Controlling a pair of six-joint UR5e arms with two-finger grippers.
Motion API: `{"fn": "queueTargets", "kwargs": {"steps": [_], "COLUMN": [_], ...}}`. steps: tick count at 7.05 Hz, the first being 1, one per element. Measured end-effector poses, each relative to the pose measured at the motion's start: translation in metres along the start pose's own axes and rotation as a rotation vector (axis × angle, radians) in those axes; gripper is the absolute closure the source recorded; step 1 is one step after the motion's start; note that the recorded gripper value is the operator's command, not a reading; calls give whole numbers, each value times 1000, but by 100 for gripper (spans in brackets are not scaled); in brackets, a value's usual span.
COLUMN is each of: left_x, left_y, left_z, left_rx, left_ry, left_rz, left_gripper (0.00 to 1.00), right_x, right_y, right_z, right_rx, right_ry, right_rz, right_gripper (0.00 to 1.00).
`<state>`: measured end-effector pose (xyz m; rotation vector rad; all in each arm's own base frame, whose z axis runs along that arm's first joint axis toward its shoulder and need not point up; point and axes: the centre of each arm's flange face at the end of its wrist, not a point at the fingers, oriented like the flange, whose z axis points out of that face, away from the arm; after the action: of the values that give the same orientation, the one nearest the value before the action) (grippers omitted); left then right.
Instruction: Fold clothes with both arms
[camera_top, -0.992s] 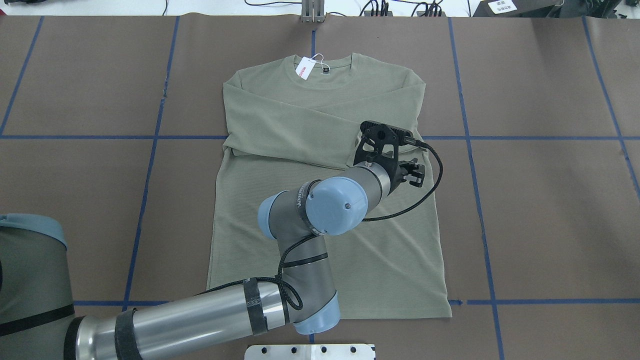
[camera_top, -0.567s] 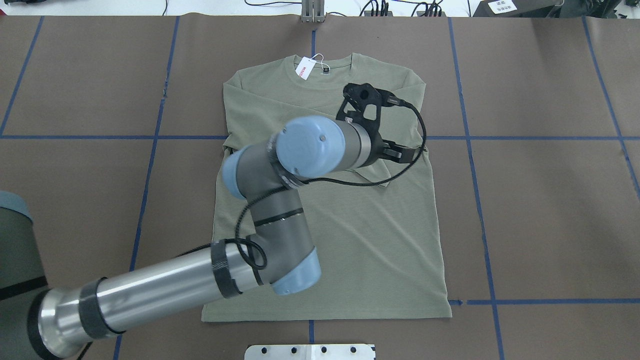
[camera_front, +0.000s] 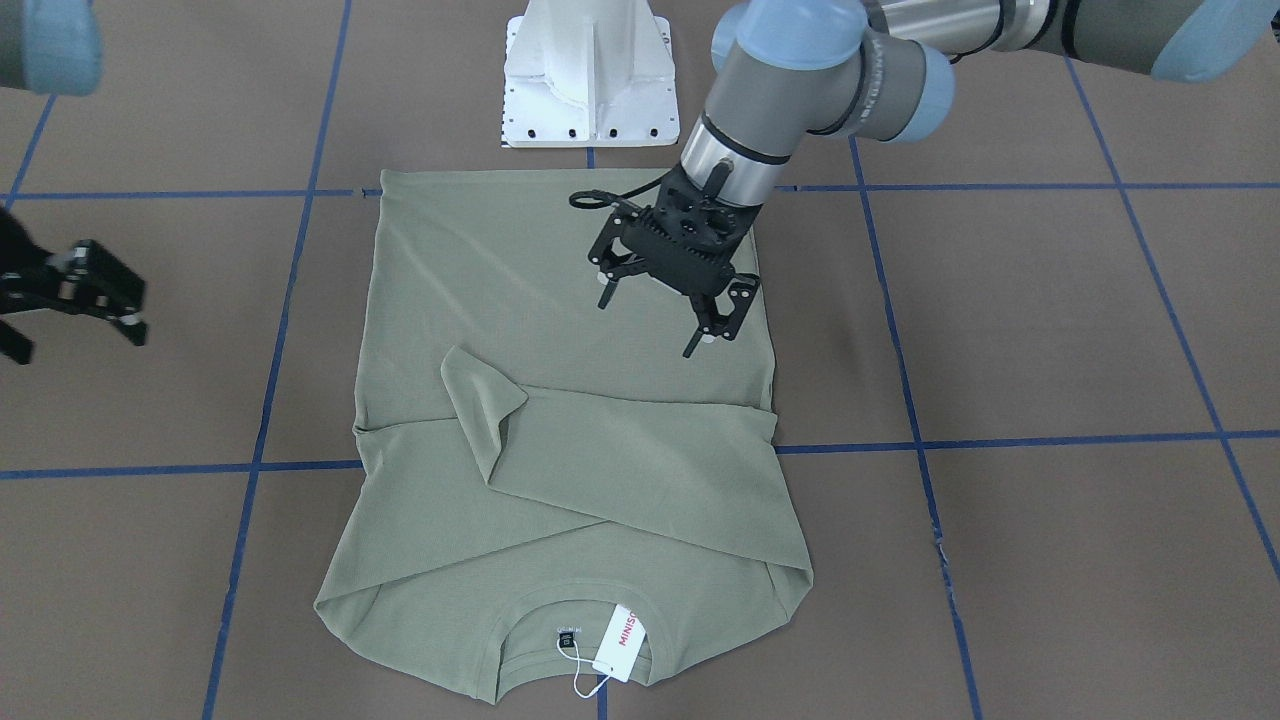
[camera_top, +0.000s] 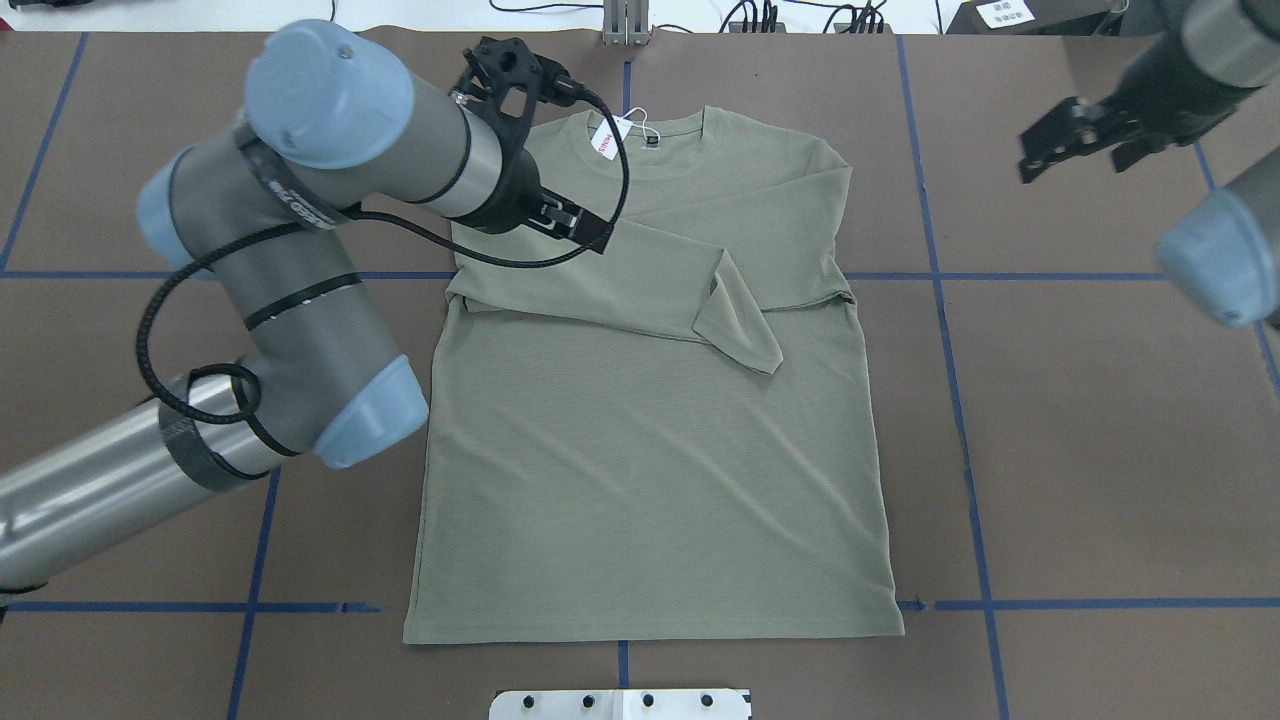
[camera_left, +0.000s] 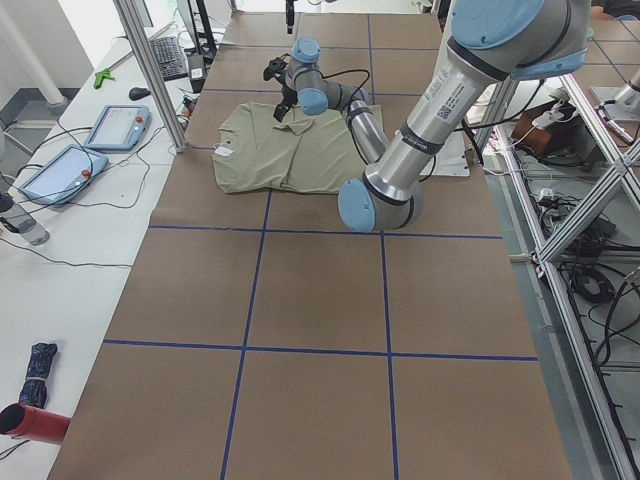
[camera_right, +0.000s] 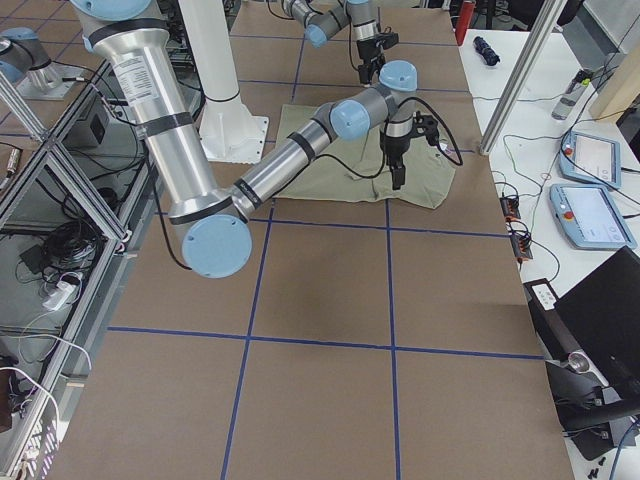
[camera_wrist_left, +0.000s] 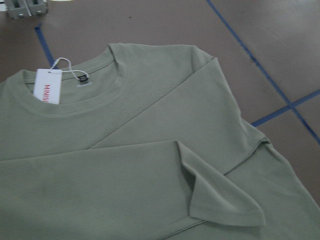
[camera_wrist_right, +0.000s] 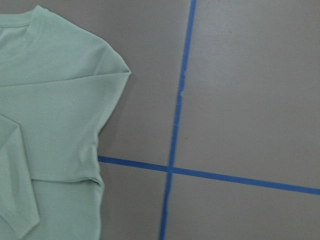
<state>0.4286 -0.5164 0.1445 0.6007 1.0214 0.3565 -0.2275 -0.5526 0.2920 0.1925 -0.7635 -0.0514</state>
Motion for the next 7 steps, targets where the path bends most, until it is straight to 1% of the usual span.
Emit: {"fn": "queueTargets", "kwargs": {"steps": [1, 2, 4, 5, 7], "left_x": [-42, -83, -153, -169, -178], "left_y": [0, 3, 17, 23, 28], "left_z": [-17, -35, -61, -66, -65], "left_rx": [-20, -37, -60, -61, -62], "left_ry": [3, 8, 16, 21, 25], "left_rz": [52, 100, 181, 194, 199], "left_gripper": [0, 0, 0, 0, 0], "right_x": [-87, -157, -275, -312, -338], "right_y": [0, 2, 3, 9, 24], "right_z": [26, 49, 102, 128, 173], "right_rx": [28, 51, 86, 104, 135], "right_ry": [31, 57, 132, 156, 206], "right_rz": [38, 68, 114, 118, 97], "right_gripper": [4, 7, 15, 19, 36]}}
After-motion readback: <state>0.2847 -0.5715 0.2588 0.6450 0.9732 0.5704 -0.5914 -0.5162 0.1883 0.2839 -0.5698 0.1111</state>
